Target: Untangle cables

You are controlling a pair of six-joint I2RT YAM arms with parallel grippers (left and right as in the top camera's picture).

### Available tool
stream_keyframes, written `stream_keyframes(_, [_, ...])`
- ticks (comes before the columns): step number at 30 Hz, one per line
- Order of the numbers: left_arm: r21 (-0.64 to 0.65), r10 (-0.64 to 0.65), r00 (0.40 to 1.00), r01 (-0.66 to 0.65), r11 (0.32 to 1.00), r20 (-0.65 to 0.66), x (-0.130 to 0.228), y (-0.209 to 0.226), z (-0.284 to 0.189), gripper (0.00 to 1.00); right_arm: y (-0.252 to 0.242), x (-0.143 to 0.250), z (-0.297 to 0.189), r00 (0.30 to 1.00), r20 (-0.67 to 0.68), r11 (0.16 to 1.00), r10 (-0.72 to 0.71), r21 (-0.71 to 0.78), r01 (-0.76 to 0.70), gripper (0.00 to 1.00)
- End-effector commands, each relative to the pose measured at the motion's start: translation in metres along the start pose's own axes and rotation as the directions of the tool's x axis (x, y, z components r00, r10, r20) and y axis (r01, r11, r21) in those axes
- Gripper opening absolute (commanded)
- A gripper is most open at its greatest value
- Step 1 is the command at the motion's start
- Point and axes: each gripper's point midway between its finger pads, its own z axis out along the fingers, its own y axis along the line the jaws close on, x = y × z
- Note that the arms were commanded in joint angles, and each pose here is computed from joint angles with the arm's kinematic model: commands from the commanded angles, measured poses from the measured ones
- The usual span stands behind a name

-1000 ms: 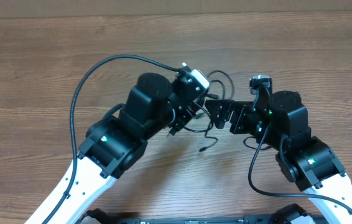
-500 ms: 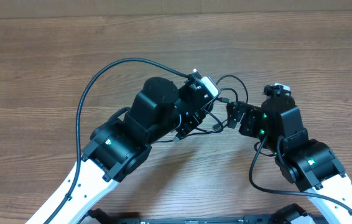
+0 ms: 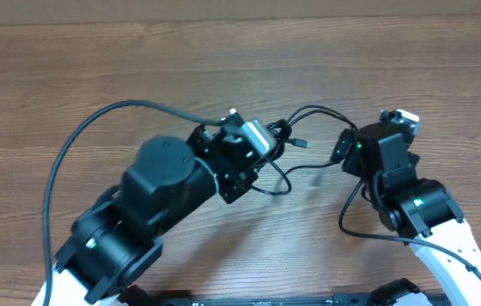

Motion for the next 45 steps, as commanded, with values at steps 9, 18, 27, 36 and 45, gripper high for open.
stream_keyframes(9, [-0.084, 0.012, 1.000, -0.011, 0.996, 0.013, -0.008, 0.016, -0.011, 0.04, -0.022, -0.001, 0.005, 0.997, -0.047, 0.997, 0.057, 0.049, -0.055, 1.00])
stream_keyframes(18, [-0.135, 0.008, 1.000, -0.009, 0.991, -0.009, -0.003, 0.025, -0.011, 0.04, 0.022, 0.028, -0.002, 0.973, -0.193, 0.969, -0.130, -0.235, 0.082, 1.00])
stream_keyframes(27, [-0.174, -0.067, 0.998, 0.062, 0.983, -0.020, 0.002, 0.031, -0.012, 0.04, 0.067, 0.056, -0.030, 0.917, -0.255, 0.825, -0.308, -0.552, 0.124, 1.00])
stream_keyframes(36, [-0.253, -0.213, 0.975, 0.190, 0.949, -0.067, 0.022, 0.040, -0.016, 0.04, 0.082, 0.065, -0.045, 0.899, -0.290, 0.758, -0.328, -0.648, 0.068, 1.00])
stream_keyframes(45, [-0.267, -0.355, 0.933, 0.329, 0.906, -0.055, 0.028, 0.040, -0.015, 0.04, 0.083, 0.067, -0.047, 0.896, -0.301, 0.754, -0.328, -0.654, 0.056, 1.00])
